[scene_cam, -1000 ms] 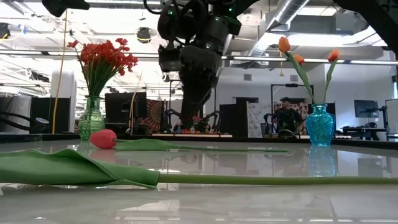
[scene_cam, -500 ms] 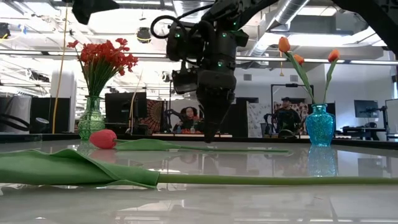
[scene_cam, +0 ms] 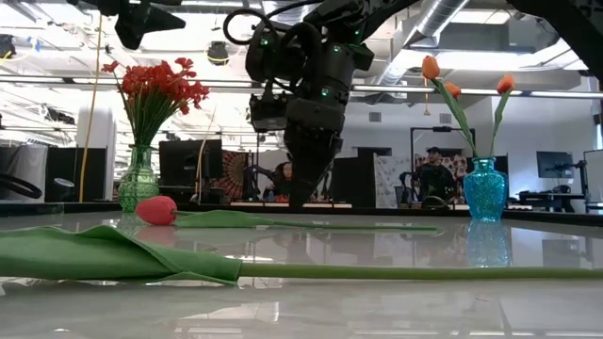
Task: Sort flowers into vase by color
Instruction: Put the top pink tulip into the bottom blue vase
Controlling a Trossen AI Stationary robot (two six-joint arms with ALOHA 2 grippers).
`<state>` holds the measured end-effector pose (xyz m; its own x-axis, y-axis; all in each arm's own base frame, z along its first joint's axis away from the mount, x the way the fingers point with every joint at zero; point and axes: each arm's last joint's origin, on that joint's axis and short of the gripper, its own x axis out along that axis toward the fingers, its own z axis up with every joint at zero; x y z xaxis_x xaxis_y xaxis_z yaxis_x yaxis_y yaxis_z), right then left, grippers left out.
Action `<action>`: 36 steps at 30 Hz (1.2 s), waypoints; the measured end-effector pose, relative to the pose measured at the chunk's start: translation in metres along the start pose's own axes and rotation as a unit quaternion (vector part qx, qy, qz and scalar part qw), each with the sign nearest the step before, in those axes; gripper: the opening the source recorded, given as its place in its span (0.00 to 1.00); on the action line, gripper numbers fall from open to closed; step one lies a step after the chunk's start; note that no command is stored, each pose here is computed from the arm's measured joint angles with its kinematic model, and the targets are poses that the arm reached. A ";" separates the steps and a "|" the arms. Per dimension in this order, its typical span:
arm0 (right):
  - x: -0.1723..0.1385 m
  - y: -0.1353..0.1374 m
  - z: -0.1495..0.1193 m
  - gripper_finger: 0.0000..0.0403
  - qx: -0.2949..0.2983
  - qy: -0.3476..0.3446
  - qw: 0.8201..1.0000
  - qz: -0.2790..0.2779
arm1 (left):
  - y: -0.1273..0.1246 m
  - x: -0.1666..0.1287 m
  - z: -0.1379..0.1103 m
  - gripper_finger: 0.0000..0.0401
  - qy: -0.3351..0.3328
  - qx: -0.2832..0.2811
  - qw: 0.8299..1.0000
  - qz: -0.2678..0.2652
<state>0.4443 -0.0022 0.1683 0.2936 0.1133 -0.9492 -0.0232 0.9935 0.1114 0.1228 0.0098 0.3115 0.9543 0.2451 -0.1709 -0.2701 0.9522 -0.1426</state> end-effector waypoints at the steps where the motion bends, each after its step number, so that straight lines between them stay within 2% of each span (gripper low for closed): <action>1: 0.001 0.002 0.001 0.44 -0.003 -0.005 1.000 0.001 | 0.000 0.000 0.000 0.50 0.001 0.000 1.000 0.000; 9: 0.018 0.015 -0.009 0.44 -0.010 -0.008 1.000 -0.009 | 0.000 0.000 0.000 0.50 0.002 -0.004 1.000 -0.001; 15: 0.025 0.023 -0.017 0.42 -0.006 -0.004 0.997 -0.072 | -0.001 0.001 -0.001 0.50 0.006 -0.003 1.000 -0.012; 20: 0.027 0.033 -0.017 0.31 -0.017 -0.011 0.996 -0.084 | -0.001 0.002 -0.001 0.50 0.007 -0.004 1.000 -0.016; 24: 0.028 0.040 -0.019 0.16 -0.023 -0.005 0.996 -0.082 | -0.001 0.002 -0.001 0.50 0.007 -0.005 1.000 -0.016; 27: 0.028 0.041 -0.019 0.05 -0.005 -0.005 0.997 -0.080 | -0.001 0.002 -0.001 0.50 0.007 -0.005 1.000 -0.016; 33: 0.017 0.035 -0.017 0.06 0.046 -0.012 0.997 -0.067 | -0.001 0.000 0.000 0.50 0.004 0.003 1.000 -0.017; 36: 0.005 0.031 -0.014 0.04 0.054 -0.017 0.997 -0.054 | -0.001 -0.004 0.001 0.50 -0.006 0.006 1.000 -0.025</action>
<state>0.4315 0.0290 0.1627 0.3207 0.0041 -0.9472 0.1118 0.9928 0.0422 0.1195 0.0083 0.3135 0.9680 0.1989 -0.1530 -0.2204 0.9653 -0.1398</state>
